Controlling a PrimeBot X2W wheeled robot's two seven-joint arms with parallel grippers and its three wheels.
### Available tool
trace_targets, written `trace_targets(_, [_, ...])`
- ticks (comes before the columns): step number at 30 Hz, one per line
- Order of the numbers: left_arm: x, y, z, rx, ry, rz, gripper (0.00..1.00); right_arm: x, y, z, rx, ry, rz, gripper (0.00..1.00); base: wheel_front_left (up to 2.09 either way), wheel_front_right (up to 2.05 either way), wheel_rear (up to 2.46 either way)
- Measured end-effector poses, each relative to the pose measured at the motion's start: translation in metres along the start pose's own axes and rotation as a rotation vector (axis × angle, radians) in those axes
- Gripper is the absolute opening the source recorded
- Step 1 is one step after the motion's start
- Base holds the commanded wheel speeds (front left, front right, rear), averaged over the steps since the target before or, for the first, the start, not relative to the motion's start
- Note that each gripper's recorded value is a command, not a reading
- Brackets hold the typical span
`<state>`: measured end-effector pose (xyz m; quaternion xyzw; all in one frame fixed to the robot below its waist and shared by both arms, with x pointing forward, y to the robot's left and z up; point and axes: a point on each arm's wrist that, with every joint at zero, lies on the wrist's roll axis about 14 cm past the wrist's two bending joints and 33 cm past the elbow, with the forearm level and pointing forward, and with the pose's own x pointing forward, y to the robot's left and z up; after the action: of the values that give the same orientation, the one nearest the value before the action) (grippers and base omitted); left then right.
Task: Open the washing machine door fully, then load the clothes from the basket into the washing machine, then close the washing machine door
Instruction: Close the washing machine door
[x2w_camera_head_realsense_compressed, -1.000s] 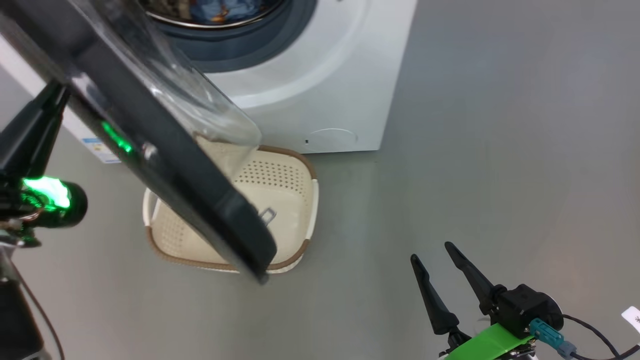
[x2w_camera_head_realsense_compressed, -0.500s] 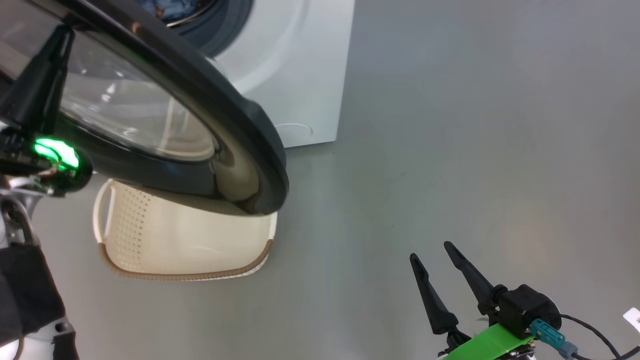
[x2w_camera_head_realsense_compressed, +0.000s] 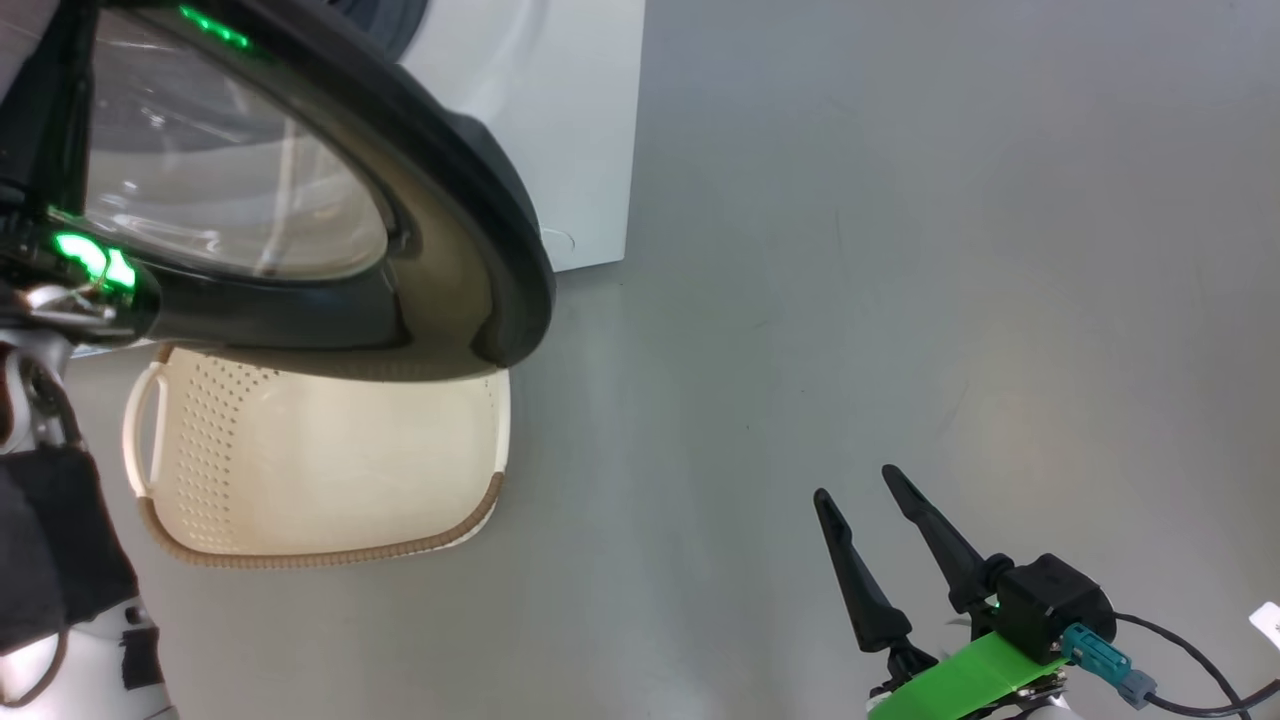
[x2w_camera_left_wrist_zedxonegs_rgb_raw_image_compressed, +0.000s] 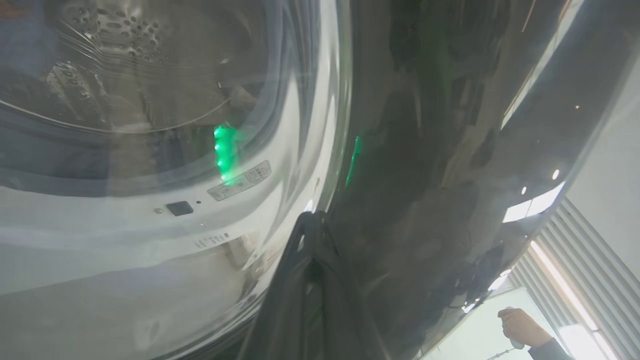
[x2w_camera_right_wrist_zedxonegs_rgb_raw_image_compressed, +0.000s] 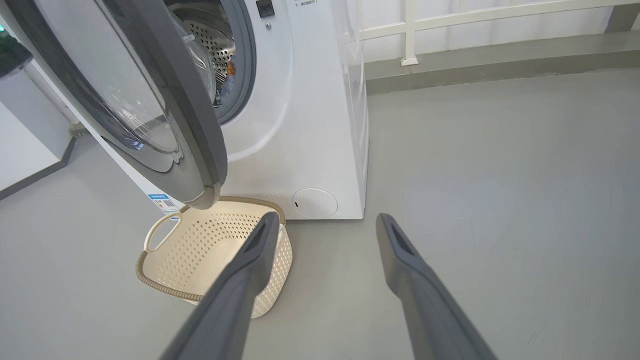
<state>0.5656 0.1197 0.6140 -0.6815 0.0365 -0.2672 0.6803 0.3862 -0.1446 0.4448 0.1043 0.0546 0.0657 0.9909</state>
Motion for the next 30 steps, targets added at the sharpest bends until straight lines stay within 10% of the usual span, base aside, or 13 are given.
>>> trace_targets(17, [0.002,-0.014,0.012,0.117,-0.147,0.007,0.00,0.000,-0.002,0.009,-0.004,-0.026,-0.006,1.00,0.00,0.00,0.00])
trace_targets(30, [-0.089,-0.035,0.032,0.722,-0.250,0.134,0.00,-0.010,0.014,0.034,0.010,-0.105,0.036,1.00,0.00,0.00,0.00])
